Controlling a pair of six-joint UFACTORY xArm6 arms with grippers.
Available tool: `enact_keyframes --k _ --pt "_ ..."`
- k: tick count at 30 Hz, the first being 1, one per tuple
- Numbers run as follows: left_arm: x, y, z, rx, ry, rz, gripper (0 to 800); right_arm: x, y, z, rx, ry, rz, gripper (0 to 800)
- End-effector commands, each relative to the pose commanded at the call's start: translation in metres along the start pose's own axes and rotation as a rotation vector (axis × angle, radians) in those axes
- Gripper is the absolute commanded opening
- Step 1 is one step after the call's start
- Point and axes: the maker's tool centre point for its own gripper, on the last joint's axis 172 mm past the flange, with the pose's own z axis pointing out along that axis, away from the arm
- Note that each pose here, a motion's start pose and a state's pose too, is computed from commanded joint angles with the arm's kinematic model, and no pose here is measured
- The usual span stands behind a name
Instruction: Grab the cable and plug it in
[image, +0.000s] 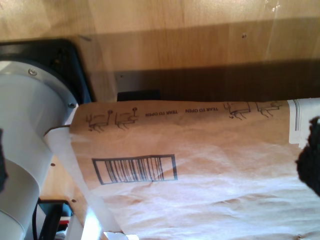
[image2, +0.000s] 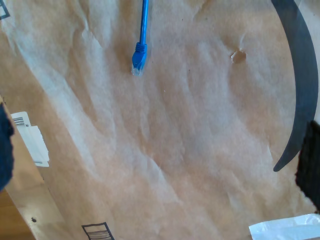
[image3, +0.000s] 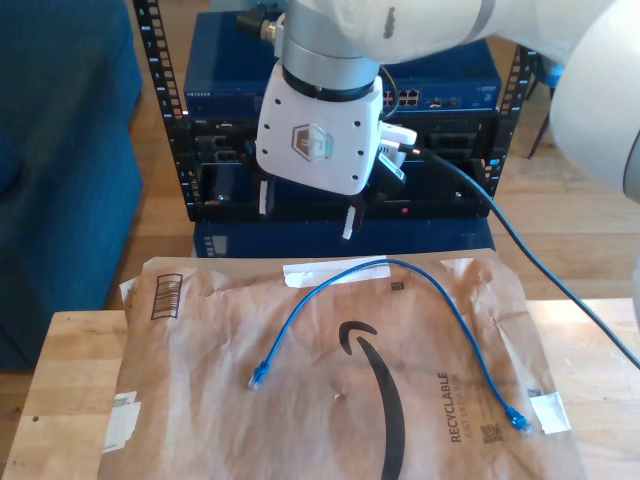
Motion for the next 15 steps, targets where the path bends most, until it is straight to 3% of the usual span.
enact_keyframes --k 8,15 --pt "0.0 -0.001 0.0 0.001 -0.003 -0.001 800 -0.017 -0.006 0.025 -0.048 -0.027 0.202 797" --pt "0.001 0.0 -0.002 -0.001 0.003 0.0 800 -0.014 -0.006 0.056 -0.105 -0.049 0.438 798"
